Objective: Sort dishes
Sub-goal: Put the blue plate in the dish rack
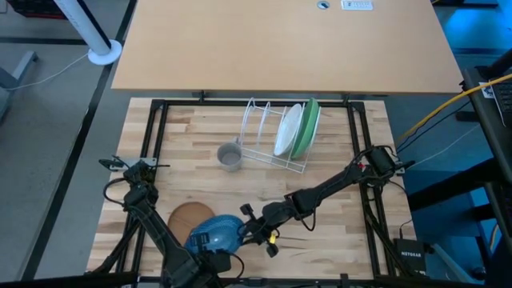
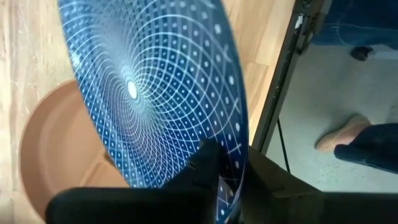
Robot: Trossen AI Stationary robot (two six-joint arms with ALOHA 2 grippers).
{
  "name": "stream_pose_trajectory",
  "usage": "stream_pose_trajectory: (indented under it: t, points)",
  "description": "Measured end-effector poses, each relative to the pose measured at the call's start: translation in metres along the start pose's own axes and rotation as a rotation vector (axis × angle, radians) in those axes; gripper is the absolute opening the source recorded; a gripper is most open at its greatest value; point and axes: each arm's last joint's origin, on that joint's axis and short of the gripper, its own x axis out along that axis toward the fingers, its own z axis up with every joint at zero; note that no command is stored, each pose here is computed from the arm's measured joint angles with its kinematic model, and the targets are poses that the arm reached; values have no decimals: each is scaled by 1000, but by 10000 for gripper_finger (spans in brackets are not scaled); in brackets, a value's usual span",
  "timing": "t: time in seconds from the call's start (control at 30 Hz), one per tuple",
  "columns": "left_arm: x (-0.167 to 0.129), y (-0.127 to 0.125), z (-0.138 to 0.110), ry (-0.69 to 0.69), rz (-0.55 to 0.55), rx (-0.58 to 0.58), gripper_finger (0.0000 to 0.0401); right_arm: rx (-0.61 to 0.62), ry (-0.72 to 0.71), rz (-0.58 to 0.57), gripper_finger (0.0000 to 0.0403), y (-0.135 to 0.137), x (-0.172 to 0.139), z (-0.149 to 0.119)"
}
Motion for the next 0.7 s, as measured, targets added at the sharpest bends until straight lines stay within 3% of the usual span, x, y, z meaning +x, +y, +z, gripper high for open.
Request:
stream_pose_trajectory:
  t: [0.13, 0.7]
  points:
    - [-2, 1, -1, -2, -1, 15, 26, -39, -29, 59, 24, 2, 0, 2]
    - [0, 1, 1, -1, -1, 27, 61, -32, -128, 79, 21, -2, 2, 32]
